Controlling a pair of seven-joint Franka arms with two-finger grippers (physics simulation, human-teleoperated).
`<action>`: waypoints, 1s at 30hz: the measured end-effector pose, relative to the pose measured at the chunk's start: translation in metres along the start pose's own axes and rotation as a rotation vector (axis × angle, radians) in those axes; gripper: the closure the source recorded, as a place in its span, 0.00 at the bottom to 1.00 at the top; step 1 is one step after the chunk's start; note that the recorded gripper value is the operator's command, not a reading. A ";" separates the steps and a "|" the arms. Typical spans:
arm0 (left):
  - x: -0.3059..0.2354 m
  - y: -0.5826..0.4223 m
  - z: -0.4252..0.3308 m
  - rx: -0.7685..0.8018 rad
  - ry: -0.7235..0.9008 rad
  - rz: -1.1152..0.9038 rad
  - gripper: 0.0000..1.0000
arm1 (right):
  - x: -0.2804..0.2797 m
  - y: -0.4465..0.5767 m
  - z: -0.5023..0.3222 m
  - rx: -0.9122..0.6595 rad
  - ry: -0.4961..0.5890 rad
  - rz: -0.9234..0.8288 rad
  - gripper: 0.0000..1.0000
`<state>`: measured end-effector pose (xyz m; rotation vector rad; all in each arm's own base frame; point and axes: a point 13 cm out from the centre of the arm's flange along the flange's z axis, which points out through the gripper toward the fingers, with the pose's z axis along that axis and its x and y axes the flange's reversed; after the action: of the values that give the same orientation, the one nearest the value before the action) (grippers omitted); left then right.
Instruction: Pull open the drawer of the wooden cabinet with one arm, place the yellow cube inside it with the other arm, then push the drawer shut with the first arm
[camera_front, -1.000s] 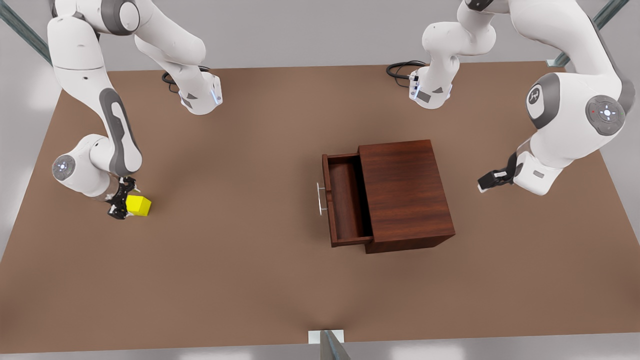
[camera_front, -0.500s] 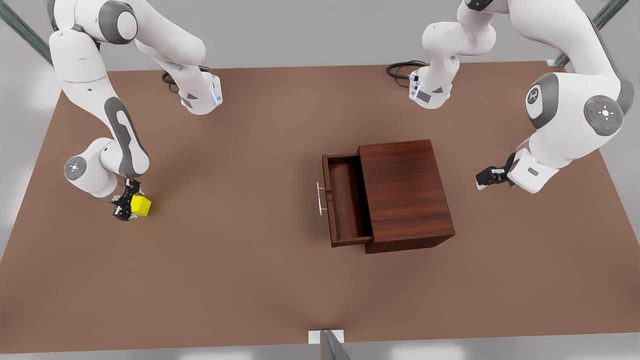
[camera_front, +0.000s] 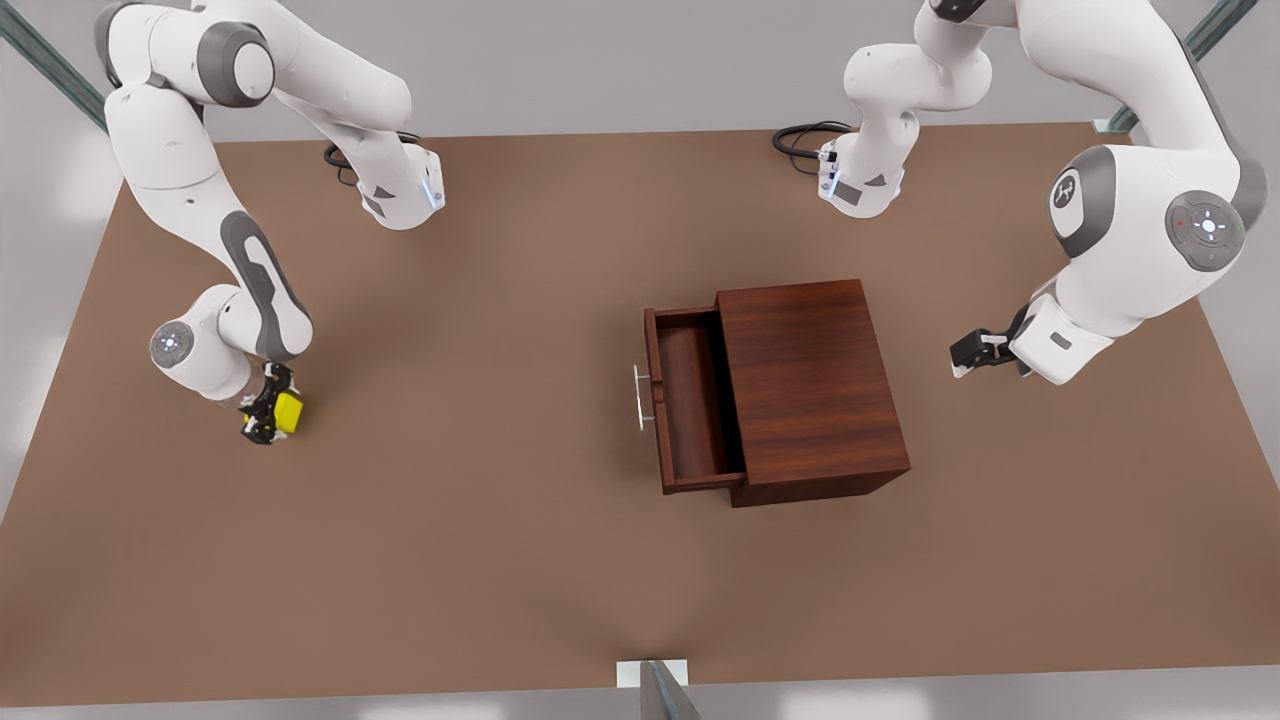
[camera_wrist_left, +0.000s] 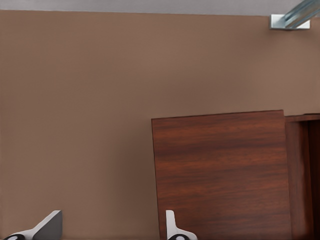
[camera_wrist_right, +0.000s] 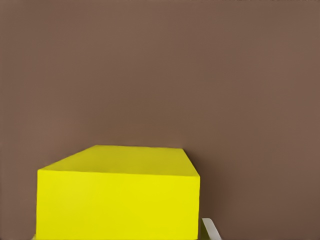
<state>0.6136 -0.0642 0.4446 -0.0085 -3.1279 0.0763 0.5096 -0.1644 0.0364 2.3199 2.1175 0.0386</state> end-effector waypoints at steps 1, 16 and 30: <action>0.000 0.000 0.000 0.000 0.000 0.003 0.00 | -0.001 0.002 0.000 -0.006 -0.002 0.000 0.02; 0.000 0.000 0.000 -0.002 0.000 0.030 0.00 | -0.003 0.027 -0.043 -0.090 -0.029 -0.032 0.48; 0.000 0.001 0.000 -0.002 0.000 0.040 0.00 | 0.203 0.145 -0.222 -0.113 0.020 -0.336 0.47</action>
<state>0.6137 -0.0631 0.4446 -0.0706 -3.1283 0.0739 0.6686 0.0209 0.2648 1.8844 2.4136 0.1764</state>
